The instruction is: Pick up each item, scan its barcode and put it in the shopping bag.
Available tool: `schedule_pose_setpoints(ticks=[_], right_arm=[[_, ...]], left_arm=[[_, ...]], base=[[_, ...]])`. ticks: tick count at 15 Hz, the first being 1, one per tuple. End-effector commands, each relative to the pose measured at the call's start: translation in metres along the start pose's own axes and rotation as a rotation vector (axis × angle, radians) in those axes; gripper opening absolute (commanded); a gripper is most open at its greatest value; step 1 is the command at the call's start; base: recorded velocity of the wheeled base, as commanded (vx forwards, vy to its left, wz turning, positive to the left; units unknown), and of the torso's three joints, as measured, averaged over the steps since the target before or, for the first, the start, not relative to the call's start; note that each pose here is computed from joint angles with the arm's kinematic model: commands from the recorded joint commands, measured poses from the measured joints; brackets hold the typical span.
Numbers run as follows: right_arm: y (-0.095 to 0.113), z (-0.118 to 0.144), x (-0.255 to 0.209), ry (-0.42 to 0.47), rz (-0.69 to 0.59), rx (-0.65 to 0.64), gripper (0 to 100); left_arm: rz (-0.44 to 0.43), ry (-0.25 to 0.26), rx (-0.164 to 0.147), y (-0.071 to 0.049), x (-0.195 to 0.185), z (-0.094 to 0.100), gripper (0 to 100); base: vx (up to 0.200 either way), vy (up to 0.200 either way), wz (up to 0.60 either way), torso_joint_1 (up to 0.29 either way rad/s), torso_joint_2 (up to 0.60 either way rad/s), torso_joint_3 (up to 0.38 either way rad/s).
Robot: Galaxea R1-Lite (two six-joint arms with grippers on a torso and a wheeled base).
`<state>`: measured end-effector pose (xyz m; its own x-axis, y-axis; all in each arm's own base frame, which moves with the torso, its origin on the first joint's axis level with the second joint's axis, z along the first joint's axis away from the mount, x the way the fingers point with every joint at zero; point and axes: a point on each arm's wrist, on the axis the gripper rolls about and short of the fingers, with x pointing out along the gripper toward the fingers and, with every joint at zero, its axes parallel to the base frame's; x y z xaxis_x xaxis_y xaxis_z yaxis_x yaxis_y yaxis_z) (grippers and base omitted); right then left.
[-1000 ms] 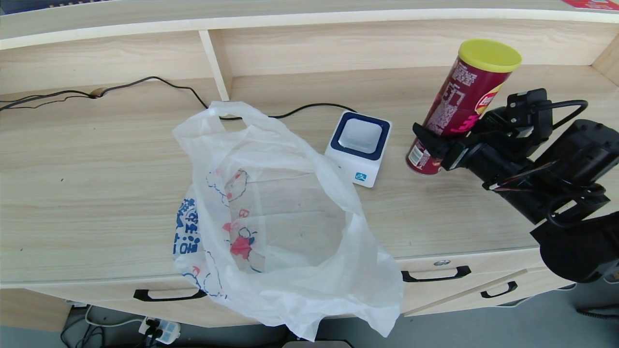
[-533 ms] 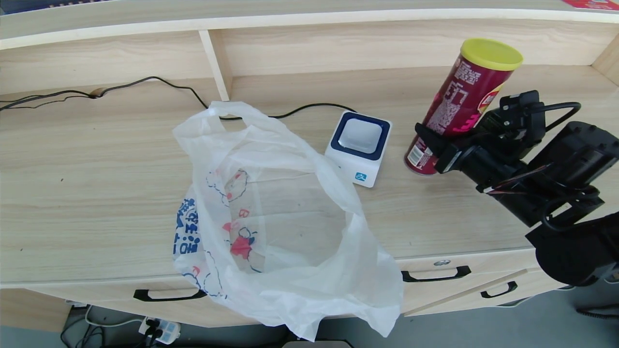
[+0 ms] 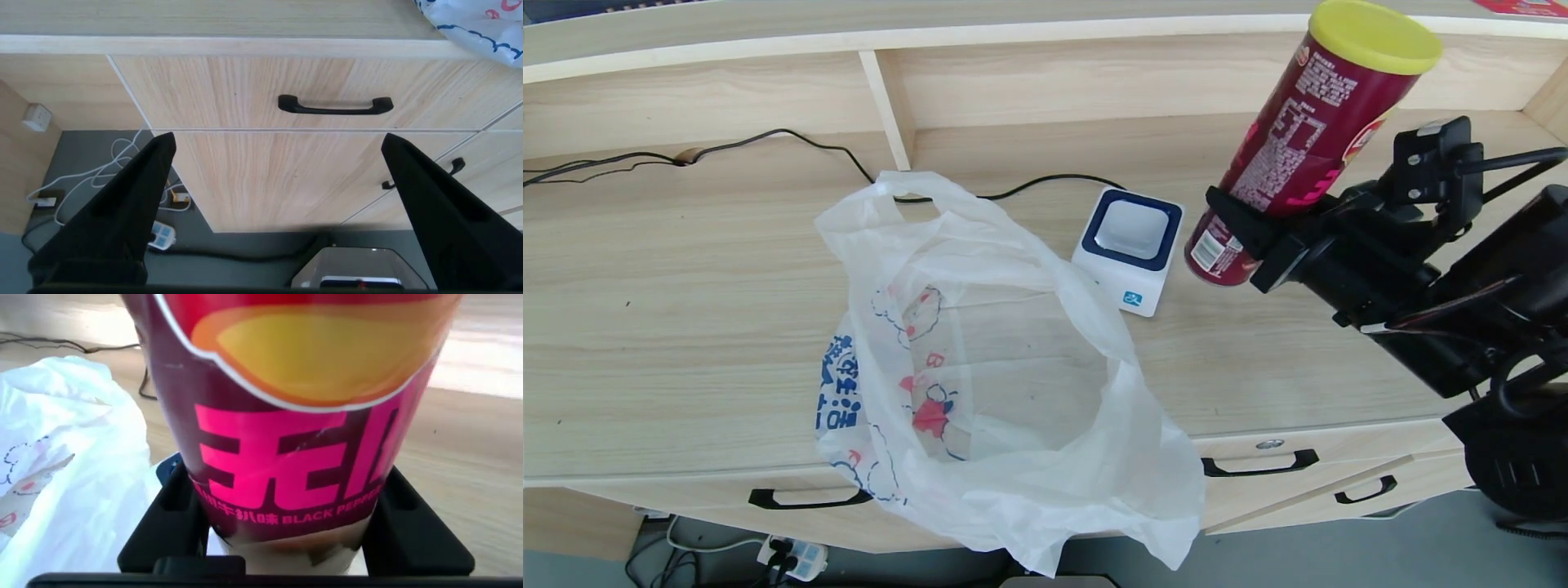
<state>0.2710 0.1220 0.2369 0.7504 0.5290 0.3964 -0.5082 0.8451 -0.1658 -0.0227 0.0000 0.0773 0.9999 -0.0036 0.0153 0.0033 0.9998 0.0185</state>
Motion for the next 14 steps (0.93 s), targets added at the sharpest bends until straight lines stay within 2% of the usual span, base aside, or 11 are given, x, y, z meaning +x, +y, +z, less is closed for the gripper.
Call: schedule_pose_setpoints(ticks=[1, 2, 4, 5, 7, 10, 14], right_arm=[[0.0, 0.024, -0.001, -0.079, 0.004, -0.046, 0], [0.0, 0.028, 0.001, -0.093, 0.006, -0.052, 0], [0.025, 0.039, 0.007, -0.139, 0.1, 0.022, 0], [0.065, 0.043, 0.005, -0.137, 0.262, 0.207, 0], [0.097, 0.051, -0.001, -0.128, 0.376, 0.376, 0], [0.122, 0.065, -0.02, -0.103, 0.495, 0.573, 0], [0.152, 0.097, -0.049, -0.105, 0.673, 0.796, 0]], left_arm=[[0.001, 0.0, 0.0, 0.0, 0.0, 0.0, 100], [0.001, 0.0, 0.0, 0.0, 0.0, 0.0, 100], [0.001, 0.0, 0.0, 0.0, 0.0, 0.0, 100], [0.001, 0.0, 0.0, 0.0, 0.0, 0.0, 100], [0.001, 0.0, 0.0, 0.0, 0.0, 0.0, 100], [0.001, 0.0, 0.0, 0.0, 0.0, 0.0, 100], [0.001, 0.0, 0.0, 0.0, 0.0, 0.0, 100]], base=[[0.0, 0.0, 0.0, 0.0, 0.0, 0.0], [0.0, 0.0, 0.0, 0.0, 0.0, 0.0], [0.0, 0.0, 0.0, 0.0, 0.0, 0.0], [0.0, 0.0, 0.0, 0.0, 0.0, 0.0], [0.0, 0.0, 0.0, 0.0, 0.0, 0.0], [0.0, 0.0, 0.0, 0.0, 0.0, 0.0], [0.0, 0.0, 0.0, 0.0, 0.0, 0.0]])
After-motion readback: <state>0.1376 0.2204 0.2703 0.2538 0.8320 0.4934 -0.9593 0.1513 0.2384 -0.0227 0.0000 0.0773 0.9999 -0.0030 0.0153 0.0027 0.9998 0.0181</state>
